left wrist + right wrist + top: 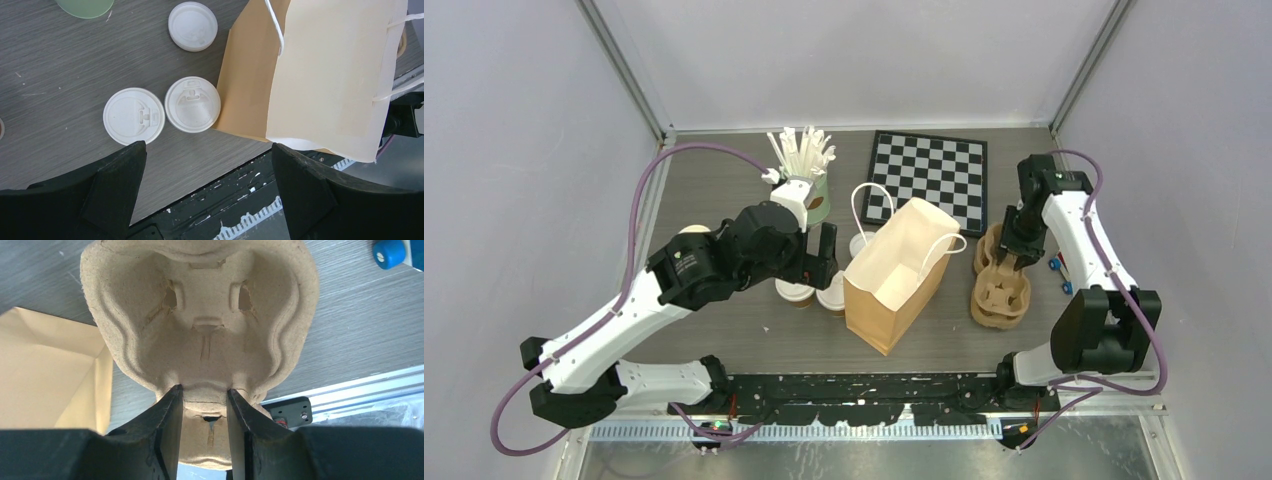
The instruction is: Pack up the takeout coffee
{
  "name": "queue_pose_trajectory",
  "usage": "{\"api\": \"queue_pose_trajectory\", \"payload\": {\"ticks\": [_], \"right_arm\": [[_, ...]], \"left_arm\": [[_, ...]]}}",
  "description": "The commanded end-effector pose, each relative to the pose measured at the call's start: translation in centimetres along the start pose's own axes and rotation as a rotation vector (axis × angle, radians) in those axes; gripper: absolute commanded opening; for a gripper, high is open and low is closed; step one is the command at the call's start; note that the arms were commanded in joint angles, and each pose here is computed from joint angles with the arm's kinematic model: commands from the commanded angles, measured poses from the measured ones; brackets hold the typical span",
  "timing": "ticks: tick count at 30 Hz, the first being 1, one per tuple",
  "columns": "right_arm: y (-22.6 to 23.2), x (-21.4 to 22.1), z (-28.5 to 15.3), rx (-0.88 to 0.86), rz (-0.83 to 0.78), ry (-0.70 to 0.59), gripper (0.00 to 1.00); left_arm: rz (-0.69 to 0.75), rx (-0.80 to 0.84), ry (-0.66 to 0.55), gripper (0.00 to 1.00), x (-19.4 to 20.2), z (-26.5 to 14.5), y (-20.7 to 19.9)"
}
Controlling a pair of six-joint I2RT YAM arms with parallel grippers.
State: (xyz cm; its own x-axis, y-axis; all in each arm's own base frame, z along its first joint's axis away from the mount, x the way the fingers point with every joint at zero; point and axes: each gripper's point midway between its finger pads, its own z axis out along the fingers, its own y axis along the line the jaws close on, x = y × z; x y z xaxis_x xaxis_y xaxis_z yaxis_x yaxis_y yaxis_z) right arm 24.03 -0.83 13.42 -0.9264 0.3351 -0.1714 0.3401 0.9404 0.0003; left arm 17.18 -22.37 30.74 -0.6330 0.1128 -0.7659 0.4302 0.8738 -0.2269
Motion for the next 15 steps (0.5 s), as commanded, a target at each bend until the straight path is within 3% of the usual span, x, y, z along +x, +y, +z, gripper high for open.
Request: {"api": "queue_pose_trajectory", "payload": {"ticks": [1,7,15], "right_arm": [[0.0,-1.1,-4.9,-0.018,0.061,-0.077,0.36],[1.0,-1.8,-11.7,-0.113,0.14,-0.203,0.35],[4.3,-3.4,-22.6,-0.376,0.249,-0.386,0.35]], "left_arm": [[-0.01,0.017,-0.035,0.97,-0.8,-0.2,-0.4],[-0.027,-0.006,-0.017,0.96,-0.6,0.5,-0.4],[-0.07,0.036,-0.005,0.95,-1.0,1.9,-1.1]]}}
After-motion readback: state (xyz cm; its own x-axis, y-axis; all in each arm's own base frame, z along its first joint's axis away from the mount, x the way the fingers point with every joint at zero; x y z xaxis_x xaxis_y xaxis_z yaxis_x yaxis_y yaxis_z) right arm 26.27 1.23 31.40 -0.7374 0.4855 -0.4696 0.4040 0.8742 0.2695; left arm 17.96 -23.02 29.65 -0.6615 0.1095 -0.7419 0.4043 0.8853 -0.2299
